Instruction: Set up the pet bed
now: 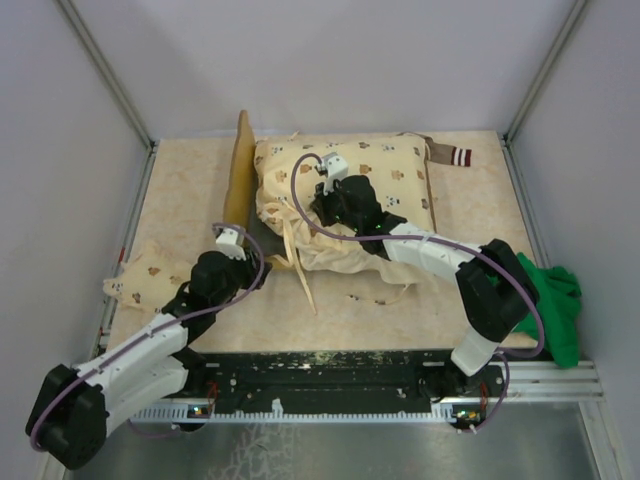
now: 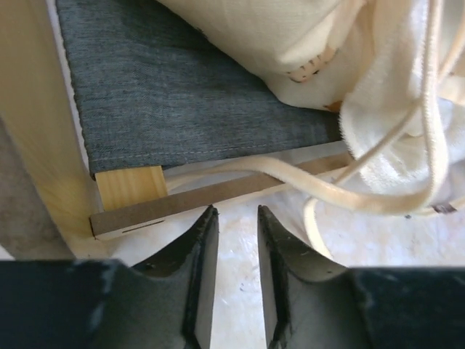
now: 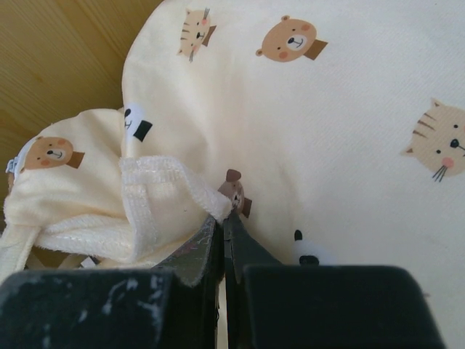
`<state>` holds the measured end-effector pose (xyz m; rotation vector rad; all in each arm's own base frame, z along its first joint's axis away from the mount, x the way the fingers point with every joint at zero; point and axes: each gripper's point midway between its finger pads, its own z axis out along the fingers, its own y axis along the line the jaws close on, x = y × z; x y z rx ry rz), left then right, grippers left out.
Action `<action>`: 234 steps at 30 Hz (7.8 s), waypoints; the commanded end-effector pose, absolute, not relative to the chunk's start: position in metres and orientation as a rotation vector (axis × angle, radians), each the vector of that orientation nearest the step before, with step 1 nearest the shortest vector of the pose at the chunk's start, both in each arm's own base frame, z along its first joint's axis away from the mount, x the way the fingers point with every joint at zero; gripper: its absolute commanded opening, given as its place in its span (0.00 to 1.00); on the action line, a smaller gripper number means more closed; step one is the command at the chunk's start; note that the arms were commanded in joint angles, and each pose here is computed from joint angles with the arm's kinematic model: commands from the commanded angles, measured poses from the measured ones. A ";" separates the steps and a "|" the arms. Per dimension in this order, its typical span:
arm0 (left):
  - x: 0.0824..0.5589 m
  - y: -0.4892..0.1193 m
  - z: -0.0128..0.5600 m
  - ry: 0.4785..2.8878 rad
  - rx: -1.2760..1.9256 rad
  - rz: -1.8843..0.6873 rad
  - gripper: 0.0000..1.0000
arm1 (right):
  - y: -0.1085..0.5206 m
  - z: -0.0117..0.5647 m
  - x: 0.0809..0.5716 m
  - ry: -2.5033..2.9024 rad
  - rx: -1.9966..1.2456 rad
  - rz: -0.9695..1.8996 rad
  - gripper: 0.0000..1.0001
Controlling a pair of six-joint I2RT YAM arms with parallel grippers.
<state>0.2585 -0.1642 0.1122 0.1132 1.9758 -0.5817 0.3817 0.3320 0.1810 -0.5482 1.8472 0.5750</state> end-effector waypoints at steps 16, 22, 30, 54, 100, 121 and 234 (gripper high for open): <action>0.312 -0.171 0.131 1.884 0.122 -0.486 0.37 | 0.328 0.234 0.394 1.719 -0.509 0.574 0.00; 0.277 -0.170 0.124 1.923 0.145 -0.578 0.40 | 0.328 0.231 0.393 1.723 -0.510 0.579 0.00; 0.288 -0.119 0.205 1.817 0.065 -0.282 0.50 | 0.331 0.241 0.394 1.712 -0.504 0.595 0.00; 0.345 -0.114 0.220 1.767 0.203 -0.071 0.20 | 0.333 0.223 0.388 1.771 -0.511 0.624 0.00; 0.324 -0.154 0.347 1.797 -0.001 -0.499 0.00 | 0.437 0.176 0.212 1.315 -0.443 0.675 0.51; 0.308 -0.157 0.369 1.786 -0.025 -0.587 0.00 | 0.426 0.135 0.284 1.381 -0.080 0.539 0.61; 0.223 -0.143 0.166 2.159 -0.152 -0.713 0.55 | 0.281 0.041 0.229 2.070 -0.717 0.323 0.01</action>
